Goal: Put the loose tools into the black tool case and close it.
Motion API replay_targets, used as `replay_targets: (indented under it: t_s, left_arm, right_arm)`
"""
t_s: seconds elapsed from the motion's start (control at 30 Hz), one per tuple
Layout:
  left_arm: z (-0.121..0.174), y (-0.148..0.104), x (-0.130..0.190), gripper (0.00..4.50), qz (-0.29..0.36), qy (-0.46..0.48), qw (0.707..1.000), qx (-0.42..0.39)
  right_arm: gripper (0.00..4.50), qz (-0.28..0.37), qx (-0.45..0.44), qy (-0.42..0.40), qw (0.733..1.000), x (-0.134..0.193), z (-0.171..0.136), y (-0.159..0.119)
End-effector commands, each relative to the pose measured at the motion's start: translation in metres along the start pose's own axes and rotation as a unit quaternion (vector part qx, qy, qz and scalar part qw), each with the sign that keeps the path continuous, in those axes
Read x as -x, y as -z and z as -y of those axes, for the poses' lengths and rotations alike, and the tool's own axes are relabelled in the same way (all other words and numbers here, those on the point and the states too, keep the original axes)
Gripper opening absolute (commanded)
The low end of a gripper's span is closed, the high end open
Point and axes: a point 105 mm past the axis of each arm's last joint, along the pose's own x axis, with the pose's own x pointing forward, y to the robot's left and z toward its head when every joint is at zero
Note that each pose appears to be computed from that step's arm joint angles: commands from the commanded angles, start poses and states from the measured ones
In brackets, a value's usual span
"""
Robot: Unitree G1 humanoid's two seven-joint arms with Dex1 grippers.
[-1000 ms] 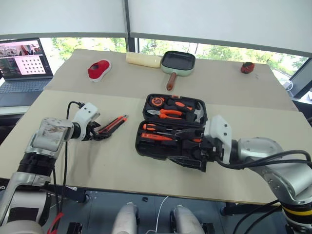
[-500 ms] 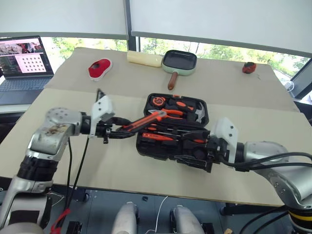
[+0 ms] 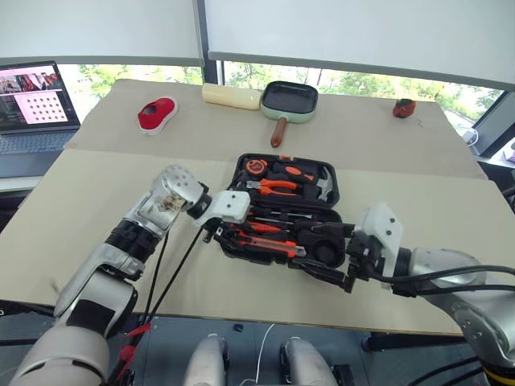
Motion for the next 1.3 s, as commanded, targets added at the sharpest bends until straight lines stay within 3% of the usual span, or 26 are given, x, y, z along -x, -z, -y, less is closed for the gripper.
replay_targets:
  t_s: [0.03, 0.1, 0.17, 0.3, 0.33, 0.53, 0.63, 0.97, 1.3]
  left_arm:
    - [-0.004, 0.003, 0.002, 1.81, -0.015, 0.000, 1.000, 0.000]
    - [-0.005, 0.004, 0.001, 1.81, -0.014, -0.001, 1.000, 0.008]
    - [-0.004, 0.000, 0.003, 2.82, -0.002, 0.004, 1.000, 0.017]
    - [-0.001, -0.009, 0.010, 3.94, 0.018, 0.010, 0.999, 0.031]
    - [0.000, -0.011, 0.013, 4.39, 0.021, 0.011, 0.999, 0.031]
    - [-0.009, -0.027, 0.030, 4.47, 0.061, -0.017, 0.997, 0.044]
    - [-0.013, -0.027, 0.030, 3.78, 0.069, -0.028, 0.996, 0.041]
    - [-0.007, -0.015, 0.014, 0.10, 0.085, -0.036, 0.995, 0.033]
    - [-0.002, -0.002, -0.008, 0.03, 0.056, -0.040, 0.997, 0.030]
  right_arm:
    - [4.50, 0.014, 0.017, 0.015, 1.000, 0.007, -0.001, -0.006]
    - [4.50, 0.014, 0.017, 0.016, 1.000, 0.007, -0.002, -0.005]
    - [4.50, 0.015, 0.017, 0.016, 1.000, 0.005, -0.001, -0.006]
    - [4.50, 0.017, 0.019, 0.014, 1.000, 0.004, 0.000, -0.007]
    - [4.50, 0.017, 0.019, 0.014, 1.000, 0.003, 0.000, -0.007]
    - [4.50, 0.017, 0.020, 0.011, 1.000, 0.002, 0.003, -0.009]
    - [4.50, 0.018, 0.021, 0.009, 1.000, 0.001, 0.003, -0.009]
    - [4.50, 0.014, 0.018, 0.010, 1.000, 0.001, 0.001, -0.009]
    - [4.50, 0.010, 0.015, 0.008, 1.000, 0.003, 0.000, -0.007]
